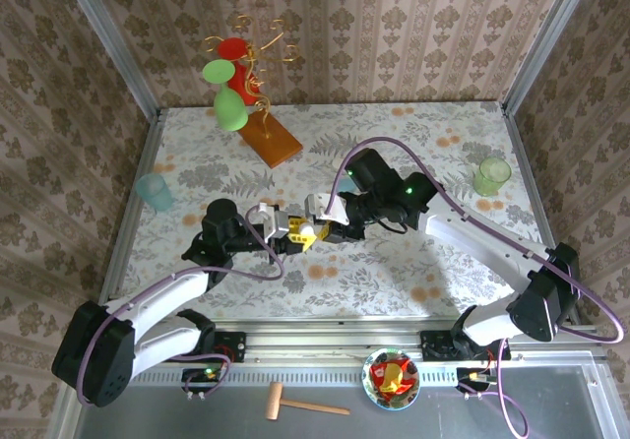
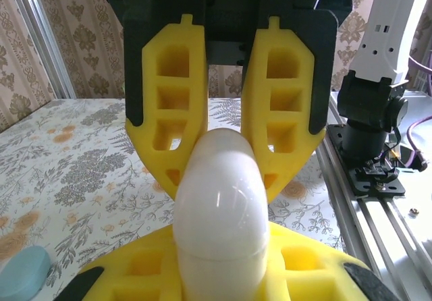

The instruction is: Insert the wireless bluetooth earbuds into the charging case

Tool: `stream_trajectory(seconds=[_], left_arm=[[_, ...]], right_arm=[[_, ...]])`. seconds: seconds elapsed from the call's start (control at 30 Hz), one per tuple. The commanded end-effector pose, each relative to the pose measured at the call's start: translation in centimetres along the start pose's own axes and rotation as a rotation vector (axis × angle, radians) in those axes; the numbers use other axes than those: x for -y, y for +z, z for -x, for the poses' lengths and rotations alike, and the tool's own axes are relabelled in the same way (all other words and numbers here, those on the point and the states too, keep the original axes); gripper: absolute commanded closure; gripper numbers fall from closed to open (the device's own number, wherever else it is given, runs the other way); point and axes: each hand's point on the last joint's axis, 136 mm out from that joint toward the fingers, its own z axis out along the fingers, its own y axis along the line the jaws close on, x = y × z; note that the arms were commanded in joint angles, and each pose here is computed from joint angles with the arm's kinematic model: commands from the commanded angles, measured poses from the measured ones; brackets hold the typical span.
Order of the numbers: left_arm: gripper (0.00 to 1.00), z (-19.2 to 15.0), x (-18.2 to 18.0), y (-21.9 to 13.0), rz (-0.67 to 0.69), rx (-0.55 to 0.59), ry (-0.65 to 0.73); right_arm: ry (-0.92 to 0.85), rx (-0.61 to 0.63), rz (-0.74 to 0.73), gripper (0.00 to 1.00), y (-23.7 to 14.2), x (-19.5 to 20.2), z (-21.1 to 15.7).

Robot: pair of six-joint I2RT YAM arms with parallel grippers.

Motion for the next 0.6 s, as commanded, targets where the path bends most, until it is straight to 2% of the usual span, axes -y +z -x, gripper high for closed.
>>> stream_trajectory(seconds=[0.0, 0.1, 0.17, 0.23, 0.33, 0.43, 0.5, 0.57], left_arm=[[0.63, 1.3, -0.9, 0.0, 0.047, 0.025, 0.062], [0.26, 1.3, -1.9, -0.3, 0.121, 0.031, 0.075], [0.13, 1.2, -2.7, -0.6, 0.187, 0.027, 0.088], [0.07, 0.7, -3.6, -1.2, 0.263, 0.011, 0.105], [0.02, -0.5, -5.1, -2.2, 0.391, -0.03, 0.116], [0.0, -2.4, -5.9, -2.7, 0.446, -0.103, 0.099], [0.0, -3.7, -6.0, -2.7, 0.45, -0.157, 0.081], [0.0, -4.6, -6.1, -2.6, 0.449, -0.19, 0.065]], right_arm=[[0.039, 0.024, -0.052, 0.85, -0.4, 1.1, 0.3], [0.162, 0.076, -0.128, 0.85, -0.9, 3.4, 0.0], [0.306, 0.121, -0.204, 0.85, -1.6, 5.8, -0.8], [0.532, 0.163, -0.308, 0.86, -2.6, 9.0, -2.6], [0.865, 0.205, -0.386, 0.89, -3.4, 12.0, -6.2], [1.147, 0.23, -0.349, 0.92, -2.3, 12.8, -9.8], [1.319, 0.145, -0.309, 0.92, -0.7, 12.1, -12.9], [1.411, 0.09, -0.258, 0.9, 0.8, 11.2, -14.7]])
